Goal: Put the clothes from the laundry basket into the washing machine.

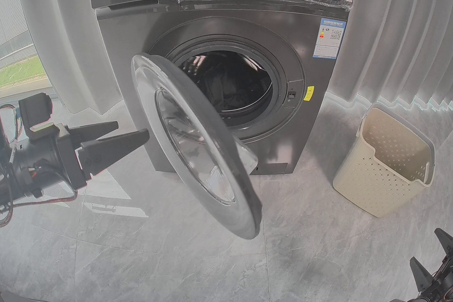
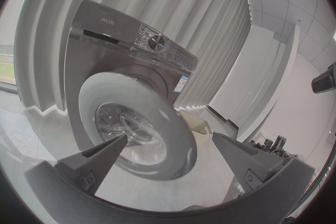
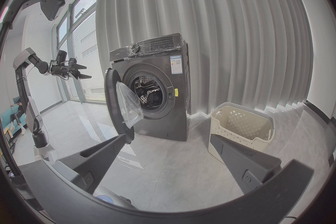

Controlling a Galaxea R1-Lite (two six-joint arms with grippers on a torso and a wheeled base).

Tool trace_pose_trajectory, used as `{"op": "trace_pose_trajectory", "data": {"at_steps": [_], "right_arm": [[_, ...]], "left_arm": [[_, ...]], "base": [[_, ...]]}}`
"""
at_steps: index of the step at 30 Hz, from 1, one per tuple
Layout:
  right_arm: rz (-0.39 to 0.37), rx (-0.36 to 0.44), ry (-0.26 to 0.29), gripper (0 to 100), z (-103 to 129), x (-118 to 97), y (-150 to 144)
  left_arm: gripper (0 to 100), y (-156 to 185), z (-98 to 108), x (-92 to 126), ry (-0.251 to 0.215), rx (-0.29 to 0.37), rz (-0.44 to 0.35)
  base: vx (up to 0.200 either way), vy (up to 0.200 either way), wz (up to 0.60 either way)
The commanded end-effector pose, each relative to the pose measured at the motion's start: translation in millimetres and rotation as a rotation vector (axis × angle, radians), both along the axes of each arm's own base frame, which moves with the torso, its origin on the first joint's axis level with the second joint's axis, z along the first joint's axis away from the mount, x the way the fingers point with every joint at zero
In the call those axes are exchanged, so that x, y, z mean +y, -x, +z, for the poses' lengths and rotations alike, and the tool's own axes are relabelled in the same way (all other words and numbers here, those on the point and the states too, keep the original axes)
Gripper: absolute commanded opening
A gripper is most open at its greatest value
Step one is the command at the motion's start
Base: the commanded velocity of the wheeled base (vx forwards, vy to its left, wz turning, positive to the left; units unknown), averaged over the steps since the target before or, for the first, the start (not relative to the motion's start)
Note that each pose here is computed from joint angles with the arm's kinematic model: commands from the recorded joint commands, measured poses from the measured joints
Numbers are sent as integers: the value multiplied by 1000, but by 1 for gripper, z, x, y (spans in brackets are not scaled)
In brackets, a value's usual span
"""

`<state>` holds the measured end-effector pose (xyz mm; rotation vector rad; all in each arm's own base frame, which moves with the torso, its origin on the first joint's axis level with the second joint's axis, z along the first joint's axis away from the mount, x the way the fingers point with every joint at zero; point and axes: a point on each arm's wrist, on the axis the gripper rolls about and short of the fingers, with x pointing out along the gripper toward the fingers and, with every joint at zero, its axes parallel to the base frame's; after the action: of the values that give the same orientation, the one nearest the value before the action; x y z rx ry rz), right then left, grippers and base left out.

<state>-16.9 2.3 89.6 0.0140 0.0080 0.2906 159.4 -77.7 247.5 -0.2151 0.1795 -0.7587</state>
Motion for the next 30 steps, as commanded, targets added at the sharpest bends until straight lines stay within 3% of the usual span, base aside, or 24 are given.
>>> {"op": "trace_pose_trajectory", "data": {"at_steps": [1,7,15,21,25,30], "right_arm": [[1,18,2,100,-5,0,-1],[1,18,2,100,-5,0,-1],[2,20,1,100,-5,0,-1],[4,21,-2,100,-5,0,-1],[7,21,-2,100,-5,0,-1],[8,20,1,100,-5,0,-1]], "left_arm": [[100,-4,-8,-3,-21,28,13],[100,-20,-14,-10,-69,43,86],[100,-24,-18,-11,-56,6,125],[100,16,-26,9,-46,-33,217],[100,56,-33,30,-22,-94,275],[100,96,-43,51,-35,-176,364]], "base": [[0,0,0],[0,0,0],[0,0,0],[0,0,0],[0,0,0],[0,0,0]]}}
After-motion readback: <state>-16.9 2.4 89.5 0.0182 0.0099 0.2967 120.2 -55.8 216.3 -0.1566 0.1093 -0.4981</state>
